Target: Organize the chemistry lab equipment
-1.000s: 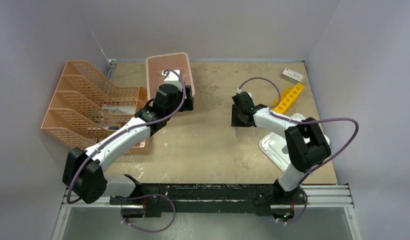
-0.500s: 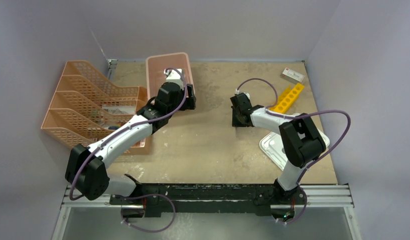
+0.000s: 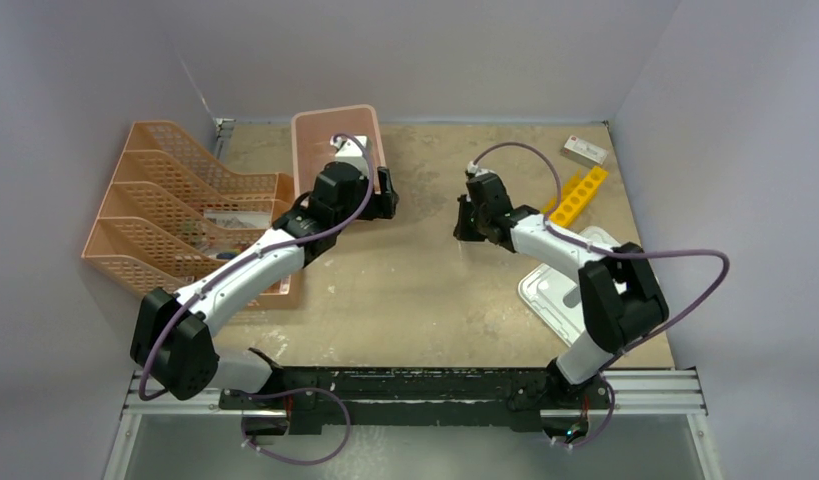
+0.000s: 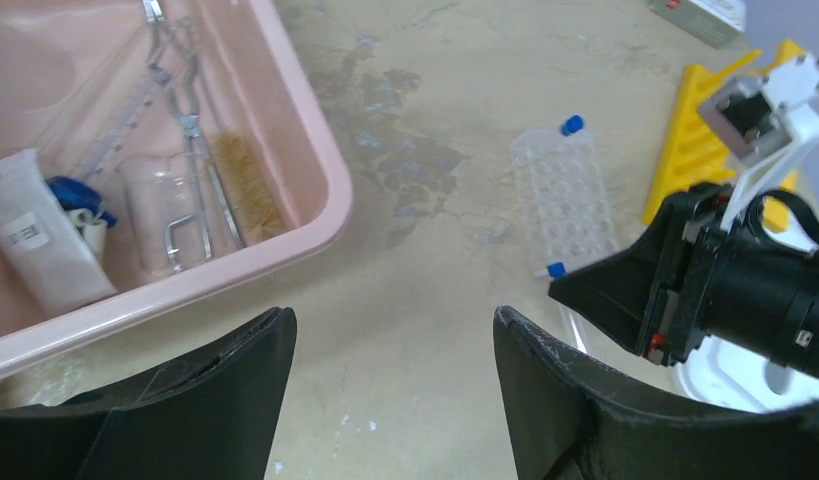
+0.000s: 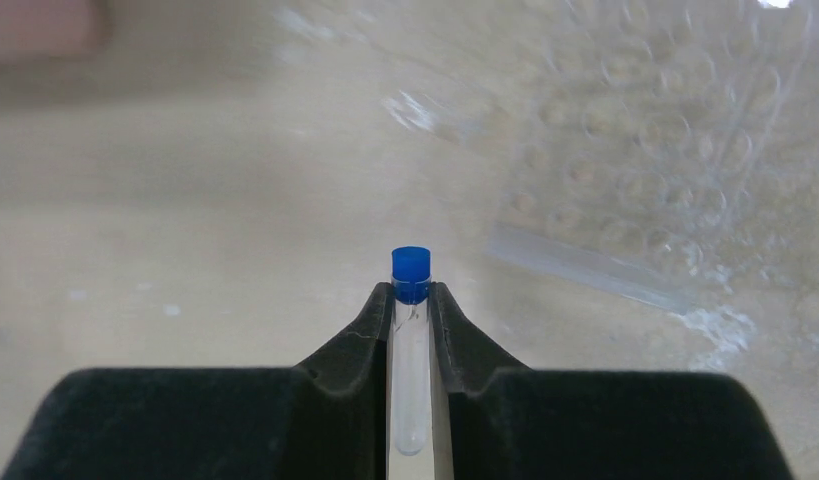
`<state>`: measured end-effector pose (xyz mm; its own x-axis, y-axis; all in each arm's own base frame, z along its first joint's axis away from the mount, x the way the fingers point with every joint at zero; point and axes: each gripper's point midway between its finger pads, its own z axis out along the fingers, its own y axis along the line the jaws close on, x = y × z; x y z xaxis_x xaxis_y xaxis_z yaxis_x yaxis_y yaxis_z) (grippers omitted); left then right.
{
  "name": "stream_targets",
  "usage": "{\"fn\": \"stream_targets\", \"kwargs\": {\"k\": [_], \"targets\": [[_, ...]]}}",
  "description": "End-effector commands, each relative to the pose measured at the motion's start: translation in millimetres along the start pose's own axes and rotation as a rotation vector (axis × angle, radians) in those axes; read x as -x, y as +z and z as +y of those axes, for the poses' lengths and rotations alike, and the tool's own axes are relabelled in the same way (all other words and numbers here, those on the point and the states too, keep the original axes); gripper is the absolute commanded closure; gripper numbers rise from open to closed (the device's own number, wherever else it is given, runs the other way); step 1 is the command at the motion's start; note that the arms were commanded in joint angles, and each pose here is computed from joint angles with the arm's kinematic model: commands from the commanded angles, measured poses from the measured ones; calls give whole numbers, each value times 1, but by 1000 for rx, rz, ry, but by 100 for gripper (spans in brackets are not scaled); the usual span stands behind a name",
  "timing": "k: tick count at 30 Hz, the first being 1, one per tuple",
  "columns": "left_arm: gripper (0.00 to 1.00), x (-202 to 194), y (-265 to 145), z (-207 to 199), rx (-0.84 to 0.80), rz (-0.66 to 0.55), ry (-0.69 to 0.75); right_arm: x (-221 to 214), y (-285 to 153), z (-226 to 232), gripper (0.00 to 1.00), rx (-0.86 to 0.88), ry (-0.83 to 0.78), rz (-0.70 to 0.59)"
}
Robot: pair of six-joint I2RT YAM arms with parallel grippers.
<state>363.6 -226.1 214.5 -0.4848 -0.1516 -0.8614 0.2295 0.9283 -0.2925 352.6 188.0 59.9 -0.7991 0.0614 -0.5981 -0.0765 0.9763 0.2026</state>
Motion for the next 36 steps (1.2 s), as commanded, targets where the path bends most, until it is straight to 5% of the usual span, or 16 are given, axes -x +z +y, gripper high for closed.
{"fn": "stream_targets", "kwargs": {"k": [1, 11, 27, 30, 36], "targets": [[29, 46, -12, -47, -209, -95, -34, 83, -55, 59, 88, 241, 45, -211], [29, 72, -36, -112, -566, -165, -40, 185, -150, 111, 86, 516, 121, -475], [47, 84, -18, -136, -655, -153, -207, 201, -192, 135, 84, 725, 181, -555], [57, 87, -15, -134, -635, -164, -224, 200, -194, 136, 84, 731, 178, -555], [93, 87, -14, -132, -624, -171, -186, 194, -193, 136, 83, 736, 171, -531]]}}
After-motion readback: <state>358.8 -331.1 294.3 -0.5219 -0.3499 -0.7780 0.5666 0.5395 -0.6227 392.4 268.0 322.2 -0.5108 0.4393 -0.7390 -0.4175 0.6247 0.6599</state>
